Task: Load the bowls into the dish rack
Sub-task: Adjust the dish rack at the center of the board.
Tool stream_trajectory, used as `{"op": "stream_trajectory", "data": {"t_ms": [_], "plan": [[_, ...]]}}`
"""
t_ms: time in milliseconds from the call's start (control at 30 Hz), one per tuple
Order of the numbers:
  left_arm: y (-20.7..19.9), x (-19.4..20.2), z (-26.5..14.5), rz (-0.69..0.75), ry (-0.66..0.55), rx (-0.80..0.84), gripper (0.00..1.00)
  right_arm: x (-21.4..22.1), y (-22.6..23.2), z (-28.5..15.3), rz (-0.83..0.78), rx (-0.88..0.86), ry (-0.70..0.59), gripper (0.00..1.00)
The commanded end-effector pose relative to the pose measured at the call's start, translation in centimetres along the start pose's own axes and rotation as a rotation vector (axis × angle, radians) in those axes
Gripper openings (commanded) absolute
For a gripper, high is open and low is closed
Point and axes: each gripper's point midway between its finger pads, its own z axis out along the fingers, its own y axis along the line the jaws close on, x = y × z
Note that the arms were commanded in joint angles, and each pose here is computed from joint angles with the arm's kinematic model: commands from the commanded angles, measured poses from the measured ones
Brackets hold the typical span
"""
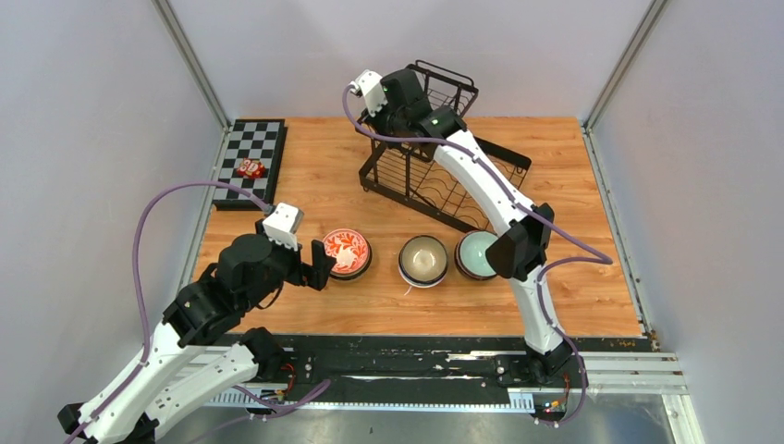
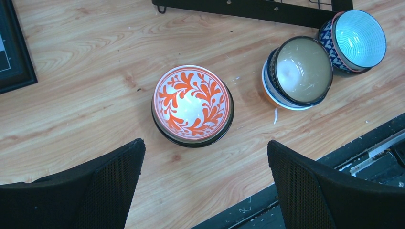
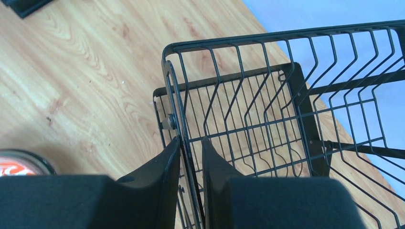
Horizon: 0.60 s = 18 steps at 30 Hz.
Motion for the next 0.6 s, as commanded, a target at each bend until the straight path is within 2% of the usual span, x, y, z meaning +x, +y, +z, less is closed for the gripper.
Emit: {"op": "stream_trajectory", "data": {"t_ms": [0,200,400,467,567], "plan": [[0.0,0.0,0.1,0.004,-0.016,0.0,1.0,-5.7,-4.3,-0.2,0.122,0.203,-0.212,0.03],[0.1,-0.1,0.1,0.002,-0.021,-0.005,1.0,-6.6,-4.5,0.8,0.141,0.212,-0.256,0.04],[0.3,0.0,0.1,0.002,-0.019,-0.013,1.0,-7.8,-4.1,-0.9,0.132,0.195,-0.297,0.29],[0.3,0.0,0.2,0.003,-0.016,-0.016,1.0,-8.4,-3.9,-2.1,0.115,0.198,-0.312,0.39],[0.3,0.1,0.2,0.002,-0.014,-0.018,1.0,-9.5,-3.7,-4.6,0.089,0.201,-0.338,0.49]]}}
